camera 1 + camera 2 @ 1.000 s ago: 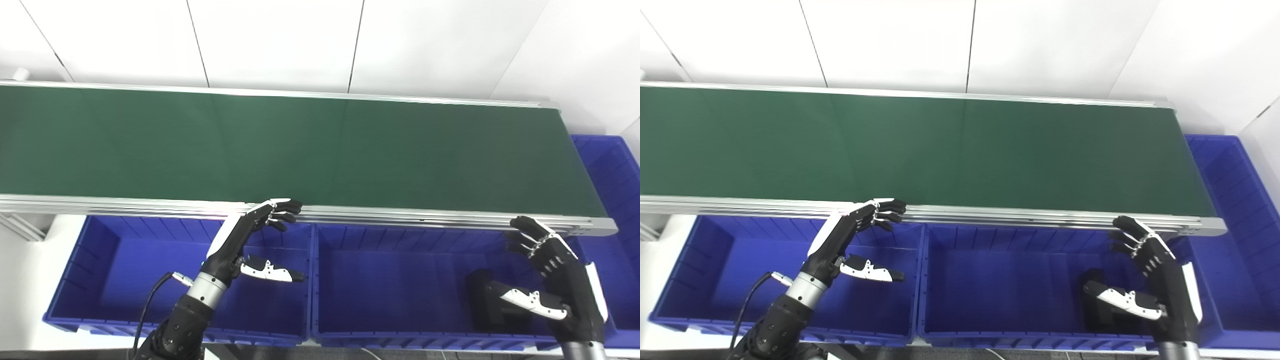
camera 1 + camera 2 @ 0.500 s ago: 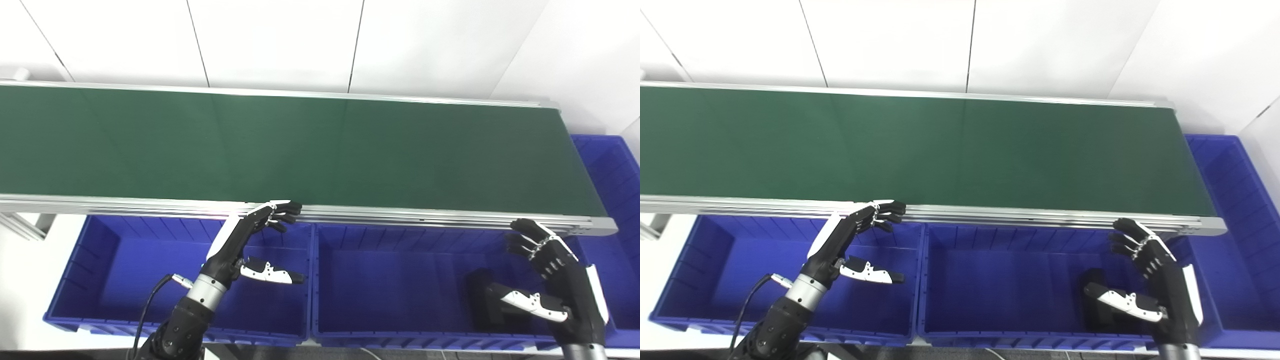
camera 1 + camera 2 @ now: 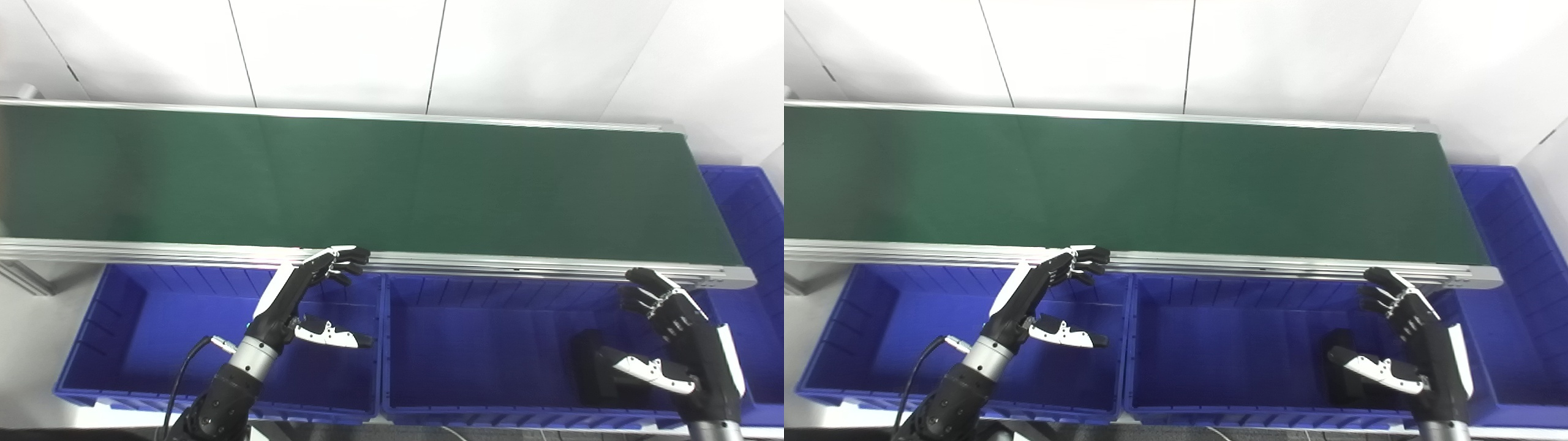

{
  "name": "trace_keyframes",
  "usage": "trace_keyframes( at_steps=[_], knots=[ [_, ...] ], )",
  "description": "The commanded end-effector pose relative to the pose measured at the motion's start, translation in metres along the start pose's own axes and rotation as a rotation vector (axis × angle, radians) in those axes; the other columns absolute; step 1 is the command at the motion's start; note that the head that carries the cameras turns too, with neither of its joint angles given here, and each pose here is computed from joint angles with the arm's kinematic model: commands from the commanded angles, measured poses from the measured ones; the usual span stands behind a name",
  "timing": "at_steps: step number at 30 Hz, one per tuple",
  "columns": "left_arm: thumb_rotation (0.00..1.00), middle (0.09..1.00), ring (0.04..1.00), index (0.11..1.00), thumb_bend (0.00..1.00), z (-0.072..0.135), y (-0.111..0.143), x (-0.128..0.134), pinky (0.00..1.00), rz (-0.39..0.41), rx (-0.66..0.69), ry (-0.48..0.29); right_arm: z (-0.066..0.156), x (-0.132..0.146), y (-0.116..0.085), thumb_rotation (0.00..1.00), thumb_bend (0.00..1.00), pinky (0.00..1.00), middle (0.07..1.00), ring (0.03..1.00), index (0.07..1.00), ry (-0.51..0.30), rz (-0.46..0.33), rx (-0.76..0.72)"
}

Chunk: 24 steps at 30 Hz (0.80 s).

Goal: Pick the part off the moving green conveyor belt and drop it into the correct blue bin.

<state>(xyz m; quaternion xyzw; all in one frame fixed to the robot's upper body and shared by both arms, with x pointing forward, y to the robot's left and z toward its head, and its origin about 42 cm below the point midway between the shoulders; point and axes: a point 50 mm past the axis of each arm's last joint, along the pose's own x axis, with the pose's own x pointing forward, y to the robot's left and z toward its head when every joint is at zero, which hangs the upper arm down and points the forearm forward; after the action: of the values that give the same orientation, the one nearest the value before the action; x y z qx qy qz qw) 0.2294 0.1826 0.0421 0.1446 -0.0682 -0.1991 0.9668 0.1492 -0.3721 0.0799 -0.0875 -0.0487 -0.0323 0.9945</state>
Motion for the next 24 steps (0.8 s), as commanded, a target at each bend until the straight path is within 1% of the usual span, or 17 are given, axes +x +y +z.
trace_keyframes(
  at_steps=[1,14,20,24],
  knots=[
    [0.00,0.750,0.693,0.747,0.87,0.0102,0.0064,0.0042,0.61,0.015,0.013,-0.073,0.0076,0.0039,-0.0051,0.00,0.81,0.69,0.798,0.748,0.779,-0.050,-0.006,-0.011],
    [0.00,0.754,0.696,0.750,0.86,0.0107,0.0067,0.0040,0.60,0.013,0.011,-0.073,0.0069,0.0032,-0.0049,0.00,0.81,0.69,0.789,0.747,0.777,-0.048,-0.014,-0.020],
    [0.00,0.749,0.692,0.746,0.87,0.0104,0.0071,0.0045,0.60,0.015,0.017,-0.073,0.0063,0.0033,-0.0051,0.02,0.82,0.69,0.789,0.747,0.778,-0.046,-0.018,-0.024],
    [0.00,0.751,0.692,0.750,0.87,0.0101,0.0071,0.0041,0.60,0.015,0.019,-0.071,0.0062,0.0025,-0.0046,0.00,0.81,0.69,0.791,0.753,0.776,-0.050,-0.014,-0.019]
  ],
)
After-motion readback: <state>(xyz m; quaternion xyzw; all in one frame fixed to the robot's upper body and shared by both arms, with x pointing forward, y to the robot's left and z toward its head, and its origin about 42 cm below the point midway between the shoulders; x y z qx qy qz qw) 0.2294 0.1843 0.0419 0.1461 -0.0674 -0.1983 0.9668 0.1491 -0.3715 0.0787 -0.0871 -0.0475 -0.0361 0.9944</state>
